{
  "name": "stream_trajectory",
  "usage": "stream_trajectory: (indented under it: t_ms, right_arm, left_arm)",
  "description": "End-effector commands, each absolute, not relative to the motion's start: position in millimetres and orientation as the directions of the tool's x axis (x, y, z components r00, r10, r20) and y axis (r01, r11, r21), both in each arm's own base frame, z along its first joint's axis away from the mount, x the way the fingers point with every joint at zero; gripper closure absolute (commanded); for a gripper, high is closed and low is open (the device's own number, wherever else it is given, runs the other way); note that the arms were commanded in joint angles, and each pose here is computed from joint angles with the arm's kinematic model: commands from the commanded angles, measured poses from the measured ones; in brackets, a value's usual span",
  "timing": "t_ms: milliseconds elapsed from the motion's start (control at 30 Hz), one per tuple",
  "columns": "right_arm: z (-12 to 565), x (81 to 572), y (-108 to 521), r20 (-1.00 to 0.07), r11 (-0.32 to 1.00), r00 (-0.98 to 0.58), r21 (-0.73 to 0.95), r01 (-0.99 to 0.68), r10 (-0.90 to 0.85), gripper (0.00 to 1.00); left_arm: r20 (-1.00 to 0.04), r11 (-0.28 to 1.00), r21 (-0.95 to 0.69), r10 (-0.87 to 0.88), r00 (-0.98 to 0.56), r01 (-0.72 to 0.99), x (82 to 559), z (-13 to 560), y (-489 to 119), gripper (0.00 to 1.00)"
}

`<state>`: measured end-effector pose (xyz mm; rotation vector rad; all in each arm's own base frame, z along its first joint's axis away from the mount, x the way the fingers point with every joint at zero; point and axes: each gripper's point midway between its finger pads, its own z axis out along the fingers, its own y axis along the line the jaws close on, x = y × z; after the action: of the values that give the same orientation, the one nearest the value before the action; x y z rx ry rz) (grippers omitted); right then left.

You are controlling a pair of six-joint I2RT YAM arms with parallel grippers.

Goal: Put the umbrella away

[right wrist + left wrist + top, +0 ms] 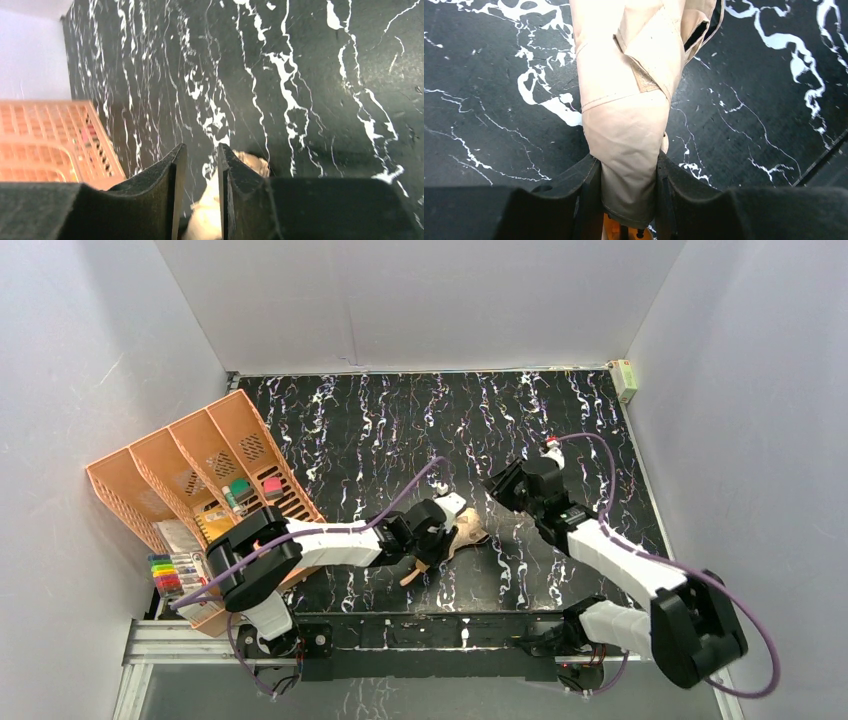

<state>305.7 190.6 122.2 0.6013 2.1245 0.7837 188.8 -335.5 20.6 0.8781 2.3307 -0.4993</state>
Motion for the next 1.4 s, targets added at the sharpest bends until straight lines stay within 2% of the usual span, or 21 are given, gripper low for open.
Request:
stream_trajectory:
  t_ms: [0, 133, 233, 367, 667, 933, 1367]
  right_arm:
    - [141, 267, 199, -0.573, 0.728, -0.670, 0.682, -0.070, 0.472, 0.68]
    - [162, 238, 222, -0.539, 0.580, -0.716, 0.782, -0.228, 0.445, 0.88]
    - [166, 224, 233, -0.491, 0.493, -0.753, 0.832, -0.256, 0.438, 0.94]
    - [150, 220, 239, -0.424, 0.468, -0.800, 0.859, -0.208, 0.424, 1.00]
    - [119, 229, 249, -0.335, 0.484, -0.846, 0.869, -0.106, 0.415, 1.00]
    - [93, 214, 248, -0.280, 0.514, -0.877, 0.857, -0.045, 0.390, 1.00]
    - [8, 183, 217, -0.169, 0.655, -0.892, 0.736, 0.169, 0.420, 1.00]
  left_arm:
    - [-0.513, 0.583, -0.341, 0.543, -0.665, 0.738, 142, 5, -324, 1.00]
    - [-0.508, 0.556, -0.422, 0.510, -0.694, 0.716, 146, 10, -328, 1.00]
    - [-0.510, 0.548, -0.435, 0.504, -0.697, 0.715, 149, 12, -332, 1.00]
    - [-0.507, 0.534, -0.442, 0.514, -0.692, 0.721, 151, 12, -336, 1.00]
    - [-0.498, 0.540, -0.435, 0.522, -0.693, 0.720, 151, 9, -334, 1.00]
    - [-0.494, 0.562, -0.420, 0.517, -0.699, 0.712, 154, 6, -332, 1.00]
    - [-0.496, 0.561, -0.406, 0.527, -0.690, 0.721, 155, 5, -330, 1.00]
